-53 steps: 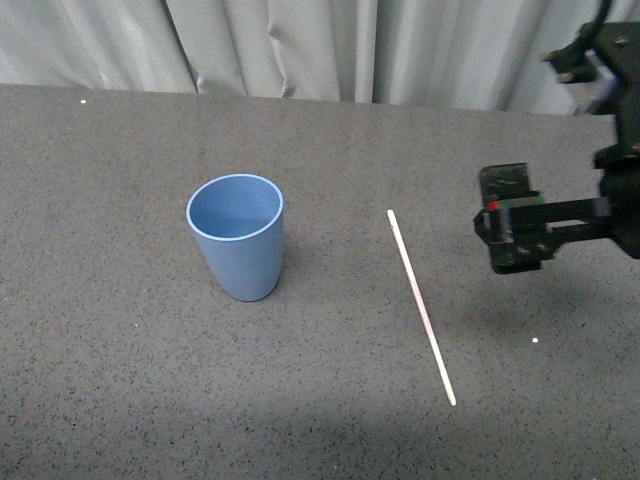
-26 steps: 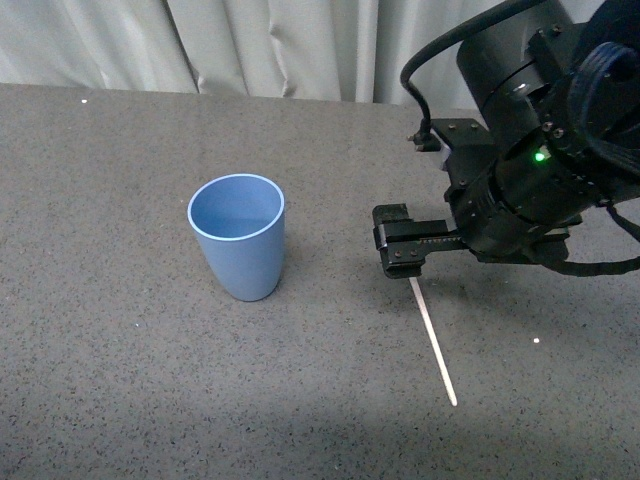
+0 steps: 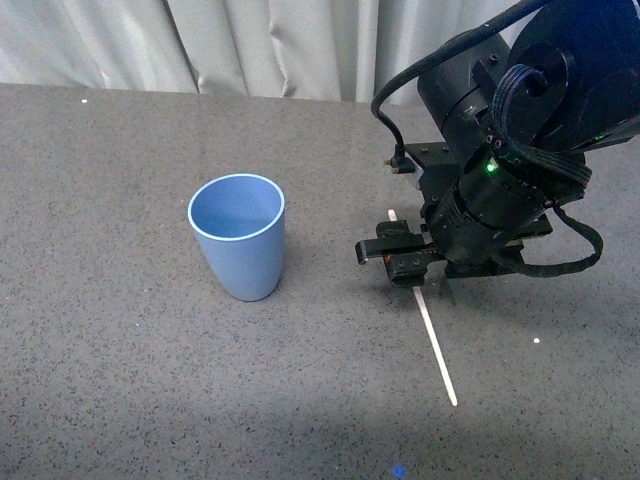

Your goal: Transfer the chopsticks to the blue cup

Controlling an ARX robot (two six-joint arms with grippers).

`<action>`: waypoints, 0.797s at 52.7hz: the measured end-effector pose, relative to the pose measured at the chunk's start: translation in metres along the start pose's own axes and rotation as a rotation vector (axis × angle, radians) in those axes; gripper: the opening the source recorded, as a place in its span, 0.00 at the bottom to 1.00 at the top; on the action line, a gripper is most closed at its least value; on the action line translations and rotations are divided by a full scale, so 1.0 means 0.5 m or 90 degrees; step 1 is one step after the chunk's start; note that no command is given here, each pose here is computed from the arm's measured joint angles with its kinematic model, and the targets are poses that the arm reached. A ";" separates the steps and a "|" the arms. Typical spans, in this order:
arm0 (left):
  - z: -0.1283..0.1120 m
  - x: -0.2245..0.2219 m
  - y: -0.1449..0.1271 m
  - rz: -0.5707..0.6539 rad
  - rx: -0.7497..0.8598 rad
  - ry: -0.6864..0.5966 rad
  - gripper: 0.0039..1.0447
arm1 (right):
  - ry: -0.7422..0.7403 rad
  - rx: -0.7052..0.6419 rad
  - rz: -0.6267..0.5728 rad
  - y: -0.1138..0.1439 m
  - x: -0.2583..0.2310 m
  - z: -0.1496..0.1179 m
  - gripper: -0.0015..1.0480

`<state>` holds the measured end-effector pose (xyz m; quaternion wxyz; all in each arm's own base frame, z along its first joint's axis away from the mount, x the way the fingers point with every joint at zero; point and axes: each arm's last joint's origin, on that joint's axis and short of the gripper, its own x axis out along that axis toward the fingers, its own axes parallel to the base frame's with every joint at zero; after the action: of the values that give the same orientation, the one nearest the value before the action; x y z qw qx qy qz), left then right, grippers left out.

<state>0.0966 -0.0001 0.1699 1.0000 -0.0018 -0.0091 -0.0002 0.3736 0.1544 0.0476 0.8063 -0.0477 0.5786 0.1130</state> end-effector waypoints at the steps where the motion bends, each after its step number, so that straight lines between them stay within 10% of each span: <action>1: 0.000 0.000 0.000 0.000 0.000 0.000 0.94 | 0.002 0.000 -0.002 0.000 0.001 0.000 0.46; 20: 0.000 0.000 0.000 0.000 0.000 0.000 0.94 | 0.008 0.001 -0.009 -0.005 0.002 0.001 0.02; 42: 0.000 0.000 0.000 0.000 0.000 0.000 0.94 | -0.199 -0.016 0.041 0.000 -0.117 0.033 0.01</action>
<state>0.0966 -0.0001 0.1699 1.0000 -0.0018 -0.0091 -0.0002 0.3709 0.1503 0.1080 0.8819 -0.0207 0.4458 0.1520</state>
